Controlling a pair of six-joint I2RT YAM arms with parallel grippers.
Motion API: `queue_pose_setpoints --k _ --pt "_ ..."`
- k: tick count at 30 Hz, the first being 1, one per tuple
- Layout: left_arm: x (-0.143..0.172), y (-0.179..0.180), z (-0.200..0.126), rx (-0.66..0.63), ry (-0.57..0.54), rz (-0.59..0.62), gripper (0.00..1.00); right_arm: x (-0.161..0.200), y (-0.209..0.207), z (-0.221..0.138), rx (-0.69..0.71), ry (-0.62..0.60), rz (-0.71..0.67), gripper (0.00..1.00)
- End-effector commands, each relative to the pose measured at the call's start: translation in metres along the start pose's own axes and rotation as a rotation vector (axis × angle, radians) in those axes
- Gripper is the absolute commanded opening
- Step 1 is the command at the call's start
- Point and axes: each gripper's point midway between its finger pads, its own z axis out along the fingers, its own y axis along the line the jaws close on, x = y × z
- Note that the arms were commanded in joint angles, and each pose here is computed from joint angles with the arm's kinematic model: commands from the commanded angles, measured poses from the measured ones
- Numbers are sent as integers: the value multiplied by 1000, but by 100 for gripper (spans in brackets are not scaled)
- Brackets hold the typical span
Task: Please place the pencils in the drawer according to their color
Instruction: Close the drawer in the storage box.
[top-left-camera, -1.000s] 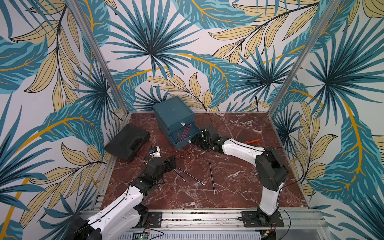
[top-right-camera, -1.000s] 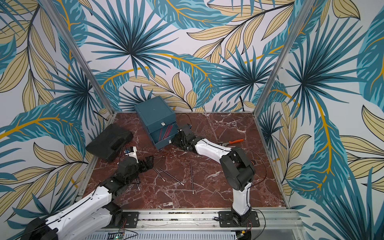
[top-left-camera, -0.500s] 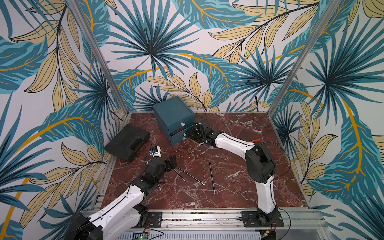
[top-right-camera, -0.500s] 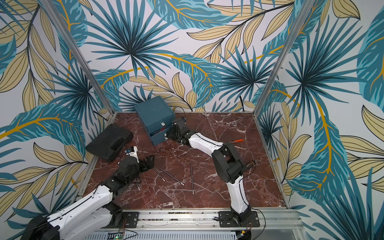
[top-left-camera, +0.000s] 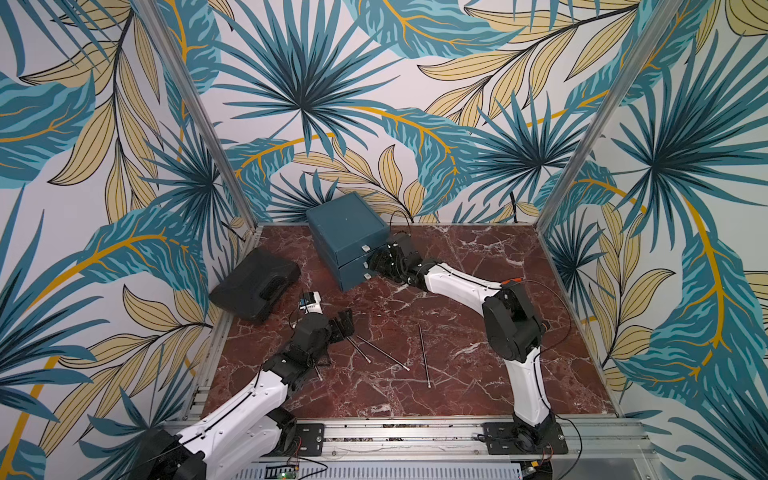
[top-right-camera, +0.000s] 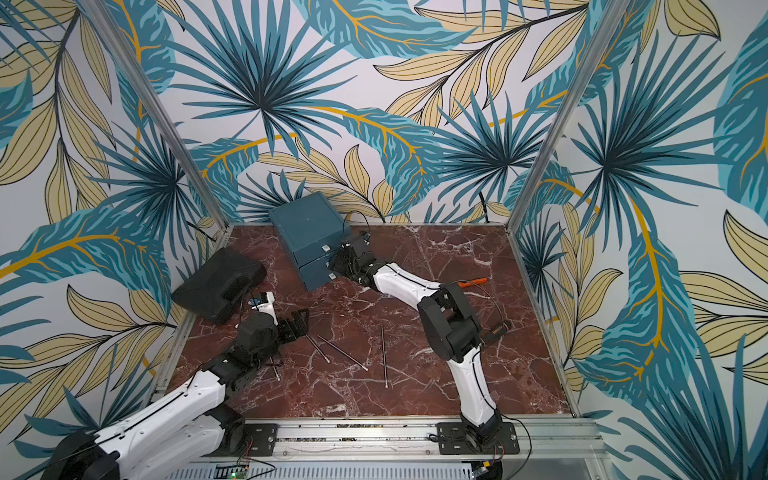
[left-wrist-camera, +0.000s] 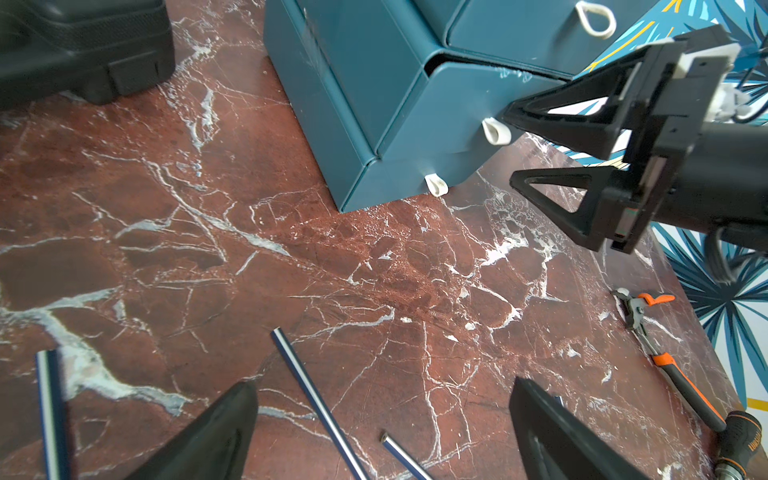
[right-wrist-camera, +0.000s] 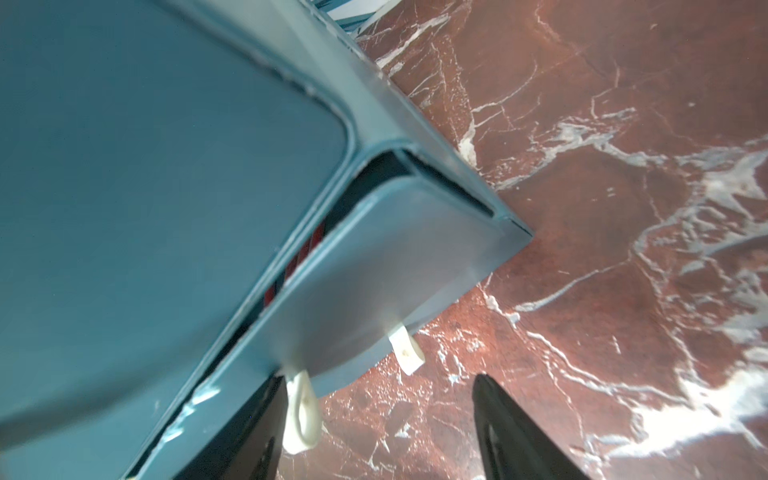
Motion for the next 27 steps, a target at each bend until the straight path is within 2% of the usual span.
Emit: queue_pose_setpoints --k 1,19,27 --pt "-5 -2 0 8 -24 -6 100 -9 0 9 -3 -36 20 75" --pt "-2 -4 5 22 -17 -16 100 -10 -4 24 -53 -48 107 76" --pt "-3 -1 4 13 -29 -26 100 -8 -5 9 -81 -52 118 76"
